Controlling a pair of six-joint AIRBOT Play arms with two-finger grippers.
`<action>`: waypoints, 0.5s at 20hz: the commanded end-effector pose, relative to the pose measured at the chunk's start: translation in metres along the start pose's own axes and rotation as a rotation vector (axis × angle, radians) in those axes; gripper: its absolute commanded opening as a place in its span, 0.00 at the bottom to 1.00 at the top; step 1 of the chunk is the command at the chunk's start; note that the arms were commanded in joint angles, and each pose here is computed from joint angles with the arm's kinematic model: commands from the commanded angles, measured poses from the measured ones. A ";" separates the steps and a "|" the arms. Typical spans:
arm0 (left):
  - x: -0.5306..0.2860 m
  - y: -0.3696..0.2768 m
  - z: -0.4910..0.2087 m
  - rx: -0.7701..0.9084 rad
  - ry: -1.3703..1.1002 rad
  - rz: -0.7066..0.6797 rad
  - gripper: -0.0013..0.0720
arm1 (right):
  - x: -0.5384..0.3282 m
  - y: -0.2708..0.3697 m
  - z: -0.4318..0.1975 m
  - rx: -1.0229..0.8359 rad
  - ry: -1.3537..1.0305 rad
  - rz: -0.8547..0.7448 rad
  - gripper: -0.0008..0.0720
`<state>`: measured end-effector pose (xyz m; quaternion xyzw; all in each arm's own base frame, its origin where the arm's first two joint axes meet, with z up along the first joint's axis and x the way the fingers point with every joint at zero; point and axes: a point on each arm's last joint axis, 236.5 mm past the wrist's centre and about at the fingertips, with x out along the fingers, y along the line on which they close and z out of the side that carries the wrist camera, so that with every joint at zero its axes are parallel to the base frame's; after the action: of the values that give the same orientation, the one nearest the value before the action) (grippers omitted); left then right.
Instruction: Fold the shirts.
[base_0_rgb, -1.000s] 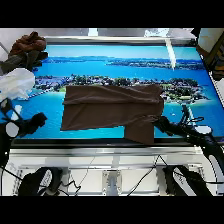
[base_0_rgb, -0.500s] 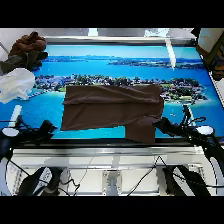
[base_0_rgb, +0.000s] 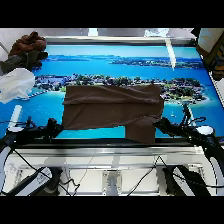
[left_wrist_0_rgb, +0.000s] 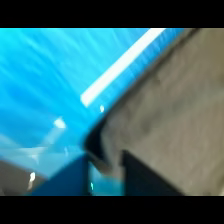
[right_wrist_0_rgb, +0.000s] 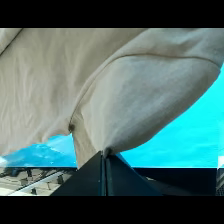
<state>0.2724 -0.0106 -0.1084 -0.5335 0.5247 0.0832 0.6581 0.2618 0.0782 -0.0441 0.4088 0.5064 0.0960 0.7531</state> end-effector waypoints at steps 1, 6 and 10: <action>0.001 -0.015 0.014 -0.004 -0.053 -0.069 0.03 | 0.000 0.001 0.001 0.001 -0.003 0.003 0.05; -0.023 -0.101 -0.012 0.055 0.039 -0.441 0.03 | -0.010 0.017 -0.009 -0.024 0.014 0.041 0.05; -0.070 -0.154 -0.018 0.130 -0.024 -0.648 0.03 | -0.031 0.026 -0.013 -0.047 -0.045 0.012 0.05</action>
<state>0.3245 -0.0498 -0.0117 -0.6154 0.3927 -0.0907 0.6774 0.2536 0.0844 -0.0174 0.4026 0.4878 0.1098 0.7667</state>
